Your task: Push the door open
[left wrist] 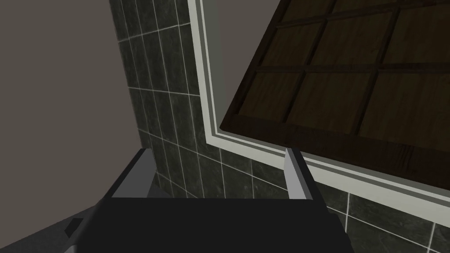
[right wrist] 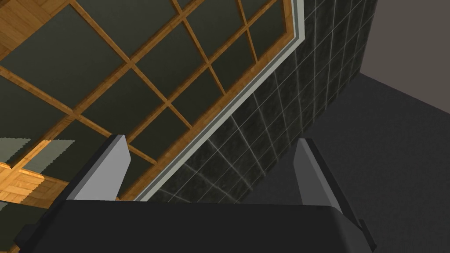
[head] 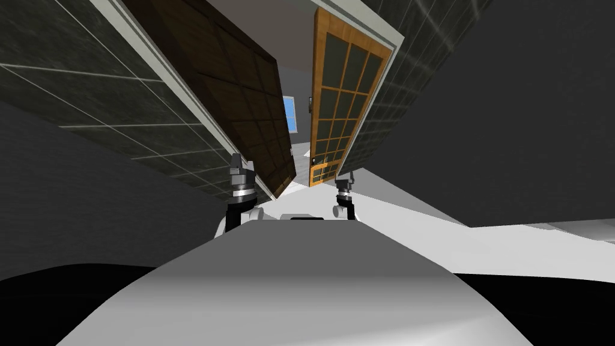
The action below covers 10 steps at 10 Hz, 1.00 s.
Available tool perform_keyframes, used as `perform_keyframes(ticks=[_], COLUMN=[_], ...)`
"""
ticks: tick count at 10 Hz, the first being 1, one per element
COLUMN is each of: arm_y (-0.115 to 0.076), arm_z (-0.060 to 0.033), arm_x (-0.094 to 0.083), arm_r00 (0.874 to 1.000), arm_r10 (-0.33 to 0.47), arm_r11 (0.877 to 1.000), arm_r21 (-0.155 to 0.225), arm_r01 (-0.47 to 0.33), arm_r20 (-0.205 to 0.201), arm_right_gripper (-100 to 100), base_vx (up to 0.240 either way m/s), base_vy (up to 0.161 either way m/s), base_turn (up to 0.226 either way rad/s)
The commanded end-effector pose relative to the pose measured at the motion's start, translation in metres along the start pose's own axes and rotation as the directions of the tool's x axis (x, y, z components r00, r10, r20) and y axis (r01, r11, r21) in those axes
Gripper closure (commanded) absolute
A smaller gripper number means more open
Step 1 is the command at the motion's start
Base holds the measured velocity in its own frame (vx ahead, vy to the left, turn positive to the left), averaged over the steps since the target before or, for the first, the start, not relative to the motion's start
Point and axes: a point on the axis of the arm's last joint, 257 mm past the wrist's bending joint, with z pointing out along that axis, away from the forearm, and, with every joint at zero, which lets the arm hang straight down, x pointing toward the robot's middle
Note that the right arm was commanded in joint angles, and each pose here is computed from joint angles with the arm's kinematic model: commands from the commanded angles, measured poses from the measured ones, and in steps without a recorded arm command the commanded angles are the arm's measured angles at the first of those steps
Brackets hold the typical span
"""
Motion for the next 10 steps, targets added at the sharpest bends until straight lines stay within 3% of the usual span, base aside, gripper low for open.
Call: perform_keyframes(ticks=[1, 5, 10], arm_y=[-0.008, -0.029, -0.054], arm_z=[-0.0022, -0.0080, -0.0166], arm_x=[-0.008, -0.025, -0.045], arm_r00=[0.999, 0.993, 0.975], arm_r10=[0.032, 0.105, 0.194], arm_r11=[0.999, 0.993, 0.977], arm_r21=[0.013, 0.040, 0.066], arm_r01=[-0.032, -0.107, -0.201], arm_r20=[0.013, 0.050, 0.104], arm_right_gripper=[-100, -100, -100], base_vx=[0.080, 0.074, 0.079], base_vy=[-0.067, -0.050, -0.072], base_turn=[0.150, 0.145, 0.146])
